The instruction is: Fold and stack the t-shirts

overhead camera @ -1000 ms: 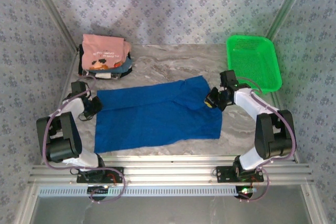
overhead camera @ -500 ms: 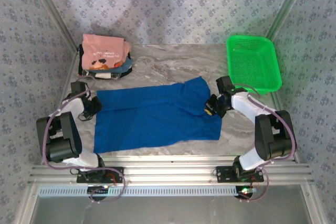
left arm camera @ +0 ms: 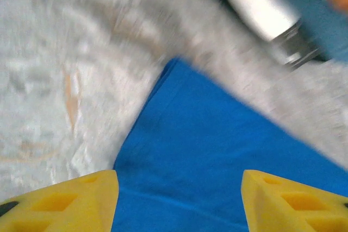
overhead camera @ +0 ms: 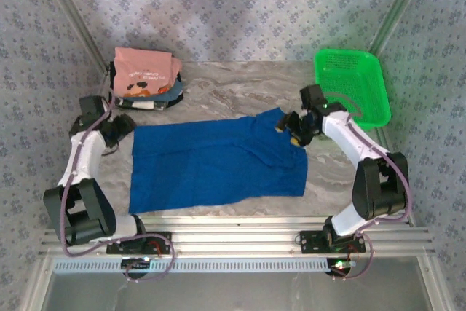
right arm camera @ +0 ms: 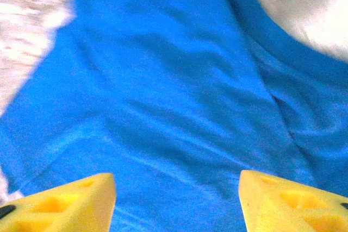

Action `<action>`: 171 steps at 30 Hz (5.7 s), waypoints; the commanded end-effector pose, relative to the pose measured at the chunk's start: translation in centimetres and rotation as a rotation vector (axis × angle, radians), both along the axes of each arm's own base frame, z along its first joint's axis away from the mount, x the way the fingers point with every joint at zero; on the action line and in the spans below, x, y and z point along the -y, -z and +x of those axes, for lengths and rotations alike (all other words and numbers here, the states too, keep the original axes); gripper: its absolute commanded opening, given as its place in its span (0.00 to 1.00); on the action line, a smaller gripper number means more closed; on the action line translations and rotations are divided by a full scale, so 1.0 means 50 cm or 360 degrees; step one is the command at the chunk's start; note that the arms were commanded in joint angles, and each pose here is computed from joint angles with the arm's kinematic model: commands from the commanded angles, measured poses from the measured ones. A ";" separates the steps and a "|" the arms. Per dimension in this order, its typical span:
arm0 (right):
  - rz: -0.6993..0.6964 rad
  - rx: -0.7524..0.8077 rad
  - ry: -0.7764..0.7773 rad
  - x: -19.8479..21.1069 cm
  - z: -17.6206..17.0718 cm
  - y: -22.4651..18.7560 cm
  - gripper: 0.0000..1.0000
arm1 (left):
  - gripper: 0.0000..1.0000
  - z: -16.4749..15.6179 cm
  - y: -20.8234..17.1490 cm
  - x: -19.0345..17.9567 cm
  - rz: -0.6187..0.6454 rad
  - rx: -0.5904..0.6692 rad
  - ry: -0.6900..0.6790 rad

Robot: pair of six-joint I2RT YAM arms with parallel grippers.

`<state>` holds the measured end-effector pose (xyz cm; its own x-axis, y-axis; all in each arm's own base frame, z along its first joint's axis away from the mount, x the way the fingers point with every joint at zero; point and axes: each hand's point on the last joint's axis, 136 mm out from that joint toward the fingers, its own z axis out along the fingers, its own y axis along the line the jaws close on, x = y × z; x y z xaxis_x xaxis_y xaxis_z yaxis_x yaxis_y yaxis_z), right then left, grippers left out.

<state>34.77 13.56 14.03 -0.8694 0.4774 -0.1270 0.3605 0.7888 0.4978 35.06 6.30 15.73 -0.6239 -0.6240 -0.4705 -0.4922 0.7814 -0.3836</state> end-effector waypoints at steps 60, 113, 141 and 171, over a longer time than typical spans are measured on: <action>-0.0413 0.0093 0.0123 0.126 0.345 0.167 0.00 | 0.34 0.124 0.328 0.048 -0.0224 -0.0540 0.0138; 0.0132 -0.0390 -0.0366 0.058 -0.211 0.149 0.75 | 0.72 -0.376 0.222 0.145 -0.0385 -0.1075 -0.0381; 0.0110 -0.0480 -0.0394 0.056 -0.215 0.198 0.66 | 0.61 -0.363 0.304 0.083 -0.0289 -0.0982 -0.0696; 0.0131 -0.0455 -0.0419 0.047 -0.210 0.199 0.66 | 0.64 -0.449 0.249 0.081 -0.0251 -0.1015 -0.0850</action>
